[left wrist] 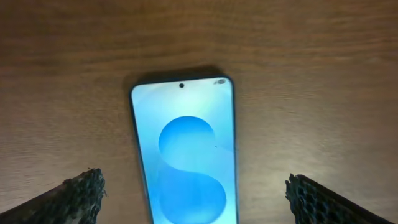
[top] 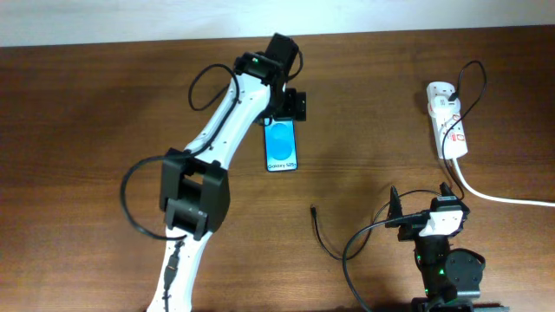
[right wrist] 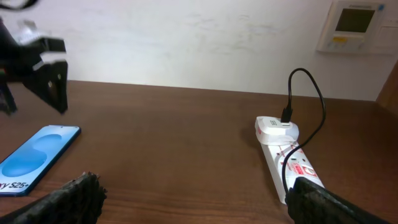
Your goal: Plug charger to phone and switch on socket
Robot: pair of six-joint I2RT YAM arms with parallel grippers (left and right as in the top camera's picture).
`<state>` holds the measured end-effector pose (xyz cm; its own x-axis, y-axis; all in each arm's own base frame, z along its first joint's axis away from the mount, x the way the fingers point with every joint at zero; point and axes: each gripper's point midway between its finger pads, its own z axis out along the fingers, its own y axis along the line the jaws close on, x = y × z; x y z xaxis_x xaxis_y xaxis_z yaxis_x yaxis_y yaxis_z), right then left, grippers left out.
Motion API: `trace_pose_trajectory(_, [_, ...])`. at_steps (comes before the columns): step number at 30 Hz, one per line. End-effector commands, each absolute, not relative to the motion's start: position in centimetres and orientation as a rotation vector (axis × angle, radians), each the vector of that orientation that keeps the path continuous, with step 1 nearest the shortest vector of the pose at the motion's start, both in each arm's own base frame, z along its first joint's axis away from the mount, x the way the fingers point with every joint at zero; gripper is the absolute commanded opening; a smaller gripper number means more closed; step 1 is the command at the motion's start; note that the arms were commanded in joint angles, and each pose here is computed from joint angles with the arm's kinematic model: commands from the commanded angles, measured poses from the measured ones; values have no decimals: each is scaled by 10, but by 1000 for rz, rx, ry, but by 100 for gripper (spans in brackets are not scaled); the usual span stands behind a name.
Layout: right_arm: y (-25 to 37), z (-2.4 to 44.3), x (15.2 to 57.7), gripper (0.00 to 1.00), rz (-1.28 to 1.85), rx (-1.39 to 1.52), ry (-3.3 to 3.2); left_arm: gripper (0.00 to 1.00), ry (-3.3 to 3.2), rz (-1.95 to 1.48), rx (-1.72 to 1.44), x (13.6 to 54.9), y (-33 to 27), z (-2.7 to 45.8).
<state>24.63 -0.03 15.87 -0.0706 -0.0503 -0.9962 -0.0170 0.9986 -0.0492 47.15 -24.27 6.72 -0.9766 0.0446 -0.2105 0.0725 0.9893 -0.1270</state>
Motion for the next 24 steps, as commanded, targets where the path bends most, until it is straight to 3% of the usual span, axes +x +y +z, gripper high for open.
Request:
trace_pose_trajectory(1, [1,157,246,98,-24,-55,1644,99,2933,-184,45,473,-246,58])
trace_pose_trajectory(24, [1,157,246,99,-24,-55,1644,99,2909,-5,-36,479,-237,32])
